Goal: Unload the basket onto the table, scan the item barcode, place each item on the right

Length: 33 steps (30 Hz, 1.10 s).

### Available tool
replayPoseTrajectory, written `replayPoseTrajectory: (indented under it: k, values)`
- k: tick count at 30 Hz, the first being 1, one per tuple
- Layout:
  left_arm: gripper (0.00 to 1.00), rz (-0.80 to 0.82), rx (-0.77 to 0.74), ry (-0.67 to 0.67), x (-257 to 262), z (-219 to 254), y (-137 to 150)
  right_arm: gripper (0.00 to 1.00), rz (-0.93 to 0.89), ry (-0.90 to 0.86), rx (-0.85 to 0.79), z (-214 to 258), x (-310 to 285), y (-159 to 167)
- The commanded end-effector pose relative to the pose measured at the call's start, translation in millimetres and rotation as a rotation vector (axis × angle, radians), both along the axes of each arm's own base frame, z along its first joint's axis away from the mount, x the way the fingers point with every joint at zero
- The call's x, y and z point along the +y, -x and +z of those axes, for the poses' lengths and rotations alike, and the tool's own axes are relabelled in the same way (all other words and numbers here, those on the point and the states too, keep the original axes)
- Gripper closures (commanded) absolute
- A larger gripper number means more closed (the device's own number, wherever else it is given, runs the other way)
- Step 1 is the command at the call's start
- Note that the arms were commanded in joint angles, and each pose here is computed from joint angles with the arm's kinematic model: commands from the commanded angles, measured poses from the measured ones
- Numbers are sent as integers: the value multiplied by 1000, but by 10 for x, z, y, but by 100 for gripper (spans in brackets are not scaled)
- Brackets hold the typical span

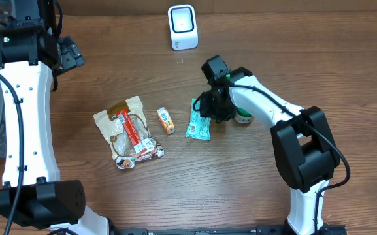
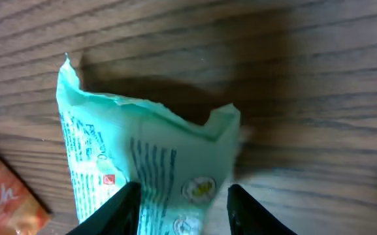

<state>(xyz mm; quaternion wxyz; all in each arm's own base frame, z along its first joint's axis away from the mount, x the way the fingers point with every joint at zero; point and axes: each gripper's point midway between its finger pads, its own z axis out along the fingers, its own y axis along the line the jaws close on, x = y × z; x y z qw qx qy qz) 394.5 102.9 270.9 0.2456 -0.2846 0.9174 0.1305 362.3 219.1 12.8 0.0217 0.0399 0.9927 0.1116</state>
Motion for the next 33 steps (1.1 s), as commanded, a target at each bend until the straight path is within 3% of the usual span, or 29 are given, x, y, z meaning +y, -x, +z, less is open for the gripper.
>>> replayPoseTrajectory:
  k: [1, 5, 7, 20, 33]
  values:
    - [0, -8, -38, -9, 1, 161, 32, 58, 7, 17, 31, -183, -57, 142]
    - [0, -9, -38, -8, 1, 161, 31, 87, 7, 20, 36, -208, -72, 168]
    - [0, -9, -38, -8, 1, 161, 31, 96, 16, 14, 23, -161, -57, 141]
    - [0, -9, -38, -8, 1, 161, 31, 96, 120, -64, -228, 774, 35, -39]
    - [0, -8, -38, -9, 1, 161, 32, 96, 167, -58, -237, 796, 60, 0]
